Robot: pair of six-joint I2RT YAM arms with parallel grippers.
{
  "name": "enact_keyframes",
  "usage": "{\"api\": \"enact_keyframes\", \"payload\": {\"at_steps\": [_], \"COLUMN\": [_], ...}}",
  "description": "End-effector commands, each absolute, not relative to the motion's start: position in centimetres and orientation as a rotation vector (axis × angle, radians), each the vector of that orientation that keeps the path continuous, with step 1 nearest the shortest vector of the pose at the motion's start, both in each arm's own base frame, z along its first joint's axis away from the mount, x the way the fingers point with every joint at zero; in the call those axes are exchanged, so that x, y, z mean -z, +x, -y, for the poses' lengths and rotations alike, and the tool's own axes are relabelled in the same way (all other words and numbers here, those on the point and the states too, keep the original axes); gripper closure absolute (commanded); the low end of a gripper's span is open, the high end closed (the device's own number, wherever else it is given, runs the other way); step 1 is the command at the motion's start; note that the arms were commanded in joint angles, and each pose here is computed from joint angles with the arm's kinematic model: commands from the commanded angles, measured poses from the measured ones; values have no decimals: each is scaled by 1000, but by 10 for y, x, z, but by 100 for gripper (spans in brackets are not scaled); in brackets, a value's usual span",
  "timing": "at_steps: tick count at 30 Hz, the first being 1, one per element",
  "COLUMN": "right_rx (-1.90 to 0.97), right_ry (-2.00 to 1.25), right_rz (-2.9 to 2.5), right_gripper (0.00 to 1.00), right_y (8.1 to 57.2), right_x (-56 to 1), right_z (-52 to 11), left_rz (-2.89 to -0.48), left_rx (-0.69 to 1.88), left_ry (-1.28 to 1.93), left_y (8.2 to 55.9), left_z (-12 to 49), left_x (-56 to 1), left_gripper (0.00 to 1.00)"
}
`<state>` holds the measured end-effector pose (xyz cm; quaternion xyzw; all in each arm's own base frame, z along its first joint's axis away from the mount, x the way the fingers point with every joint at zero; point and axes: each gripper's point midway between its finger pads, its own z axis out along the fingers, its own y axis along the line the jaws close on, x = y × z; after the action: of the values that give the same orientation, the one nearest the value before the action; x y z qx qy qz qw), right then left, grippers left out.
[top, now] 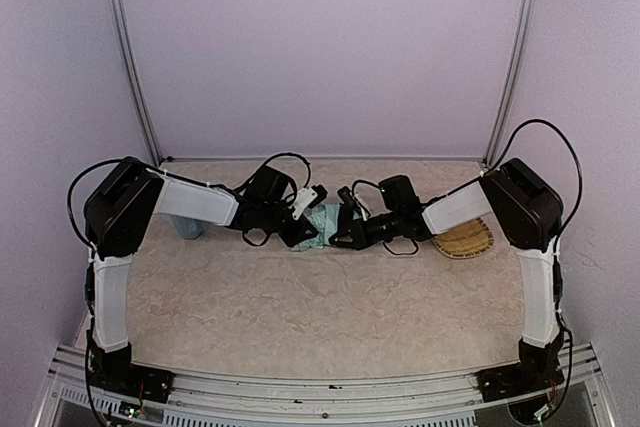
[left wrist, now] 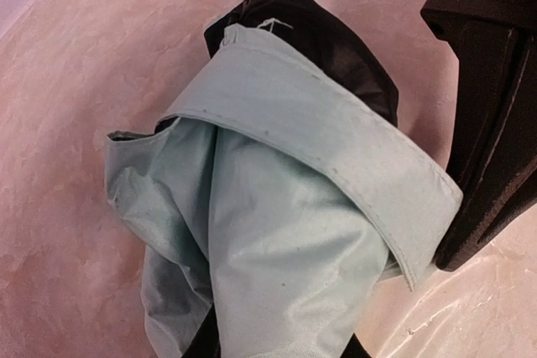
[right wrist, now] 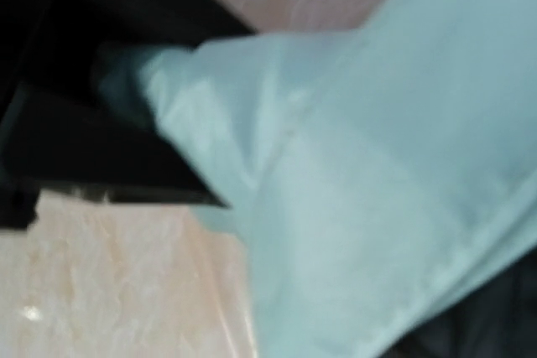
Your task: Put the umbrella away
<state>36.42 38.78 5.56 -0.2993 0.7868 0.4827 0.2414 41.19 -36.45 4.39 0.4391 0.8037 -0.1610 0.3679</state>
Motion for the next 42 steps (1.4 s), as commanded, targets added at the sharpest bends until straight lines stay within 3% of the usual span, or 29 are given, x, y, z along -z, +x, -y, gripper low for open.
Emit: {"api": "enact_keyframes", "payload": {"at_steps": [1,6,12,19,22,31,37,42], "right_rx": [-1314,-1250,-1205,-1115,-1096,-1011,-927,-835], "right_ry": [-1084,-1268,-1268,-1276,-1295,-1293,-1226,-1096], "right_rz": [-2013,-1976,-2087,-2119,-2165,-2235,-2210,-2005], "right_gripper": [100,100,100,100,100,100,100,100], "right_y": [319,277,257,260,256,248,268,311], "right_x": [-89,-98,-84,-84,-65,-36,-36,-90], "right_z": [-404,-416,-397,-388,-384,-365,-359,-349], "left_rz": [-2176,-2115,-2006,-1970,-1921,-1643,-1409,-1246], "left_rx": [459,553,651,644,779,805,998,1237], "left_ry": [942,792,653,730,616,520,568,693], "left_y": [439,467,491,480,477,493,454,386], "left_z": [331,322,310,320,306,277,289,304], "left_x": [-29,-53,-90,-93,-108,-223,-312,-350], "left_gripper": [100,100,100,100,100,100,100,100]}}
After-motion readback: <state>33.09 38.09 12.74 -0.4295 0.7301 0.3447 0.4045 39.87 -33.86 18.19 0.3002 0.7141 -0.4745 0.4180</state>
